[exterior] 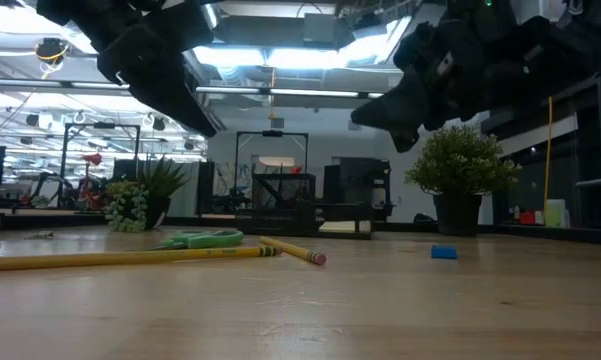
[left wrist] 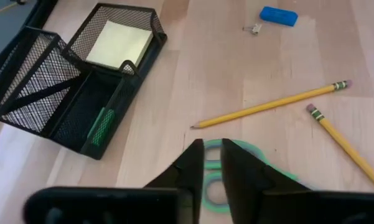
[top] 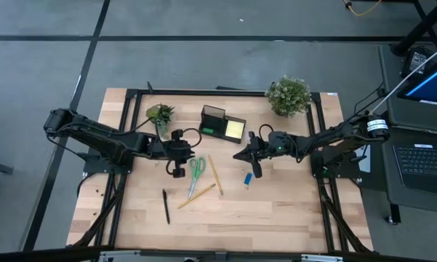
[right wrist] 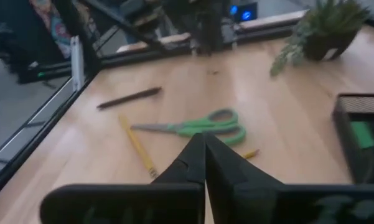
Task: Pick and place office supplies into organizer
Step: Put the scissors into the desk organizer
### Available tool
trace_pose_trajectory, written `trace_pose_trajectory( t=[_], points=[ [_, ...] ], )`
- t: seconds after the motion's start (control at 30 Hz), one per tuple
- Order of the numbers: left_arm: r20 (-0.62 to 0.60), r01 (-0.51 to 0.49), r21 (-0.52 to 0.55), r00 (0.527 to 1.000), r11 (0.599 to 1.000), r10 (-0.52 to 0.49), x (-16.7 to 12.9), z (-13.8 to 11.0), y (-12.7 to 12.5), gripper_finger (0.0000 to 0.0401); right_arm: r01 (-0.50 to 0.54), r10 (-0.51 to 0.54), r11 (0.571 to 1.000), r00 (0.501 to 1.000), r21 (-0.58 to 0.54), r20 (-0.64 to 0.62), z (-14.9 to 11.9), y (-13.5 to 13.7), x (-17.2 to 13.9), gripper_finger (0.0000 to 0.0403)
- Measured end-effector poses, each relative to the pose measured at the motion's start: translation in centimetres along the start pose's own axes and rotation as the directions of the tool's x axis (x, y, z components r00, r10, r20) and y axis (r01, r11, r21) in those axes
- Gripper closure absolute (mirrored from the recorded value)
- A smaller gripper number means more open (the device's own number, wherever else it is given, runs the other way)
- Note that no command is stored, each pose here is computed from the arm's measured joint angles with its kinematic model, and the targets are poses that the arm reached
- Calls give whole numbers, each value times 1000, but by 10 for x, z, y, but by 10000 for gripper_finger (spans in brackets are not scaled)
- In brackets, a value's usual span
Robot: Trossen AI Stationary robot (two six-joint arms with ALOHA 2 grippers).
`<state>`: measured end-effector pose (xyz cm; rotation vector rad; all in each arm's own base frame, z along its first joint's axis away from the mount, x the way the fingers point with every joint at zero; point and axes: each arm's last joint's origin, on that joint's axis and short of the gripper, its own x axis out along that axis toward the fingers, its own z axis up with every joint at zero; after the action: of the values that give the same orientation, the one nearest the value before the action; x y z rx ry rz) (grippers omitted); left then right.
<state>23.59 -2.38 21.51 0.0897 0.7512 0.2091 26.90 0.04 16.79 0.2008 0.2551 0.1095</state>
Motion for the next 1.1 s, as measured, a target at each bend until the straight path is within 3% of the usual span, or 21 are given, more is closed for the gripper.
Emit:
trace_pose_trajectory(
  t=[0.17,0.33,0.47,0.73,0.97,1.1],
  points=[
    [-12,-8,-15,1000,1000,8,3,0,5,294,-12,12,1000,1000,-11,4,1,0,0,396],
    [-75,67,-105,994,992,-75,18,-5,8,267,52,-50,996,998,-75,23,2,-2,0,396],
    [-155,58,-96,985,994,-73,33,-13,9,265,102,-99,991,994,-90,38,3,-3,0,396],
    [-267,74,-85,959,994,-94,54,-25,15,268,104,-100,985,994,-138,39,3,-3,0,396],
    [-402,85,-32,911,996,-91,70,-21,20,267,105,-100,985,994,-140,39,3,-3,0,396],
    [-433,142,11,893,990,-124,83,-16,16,269,105,-100,985,994,-141,39,3,-3,0,396]
  ],
)
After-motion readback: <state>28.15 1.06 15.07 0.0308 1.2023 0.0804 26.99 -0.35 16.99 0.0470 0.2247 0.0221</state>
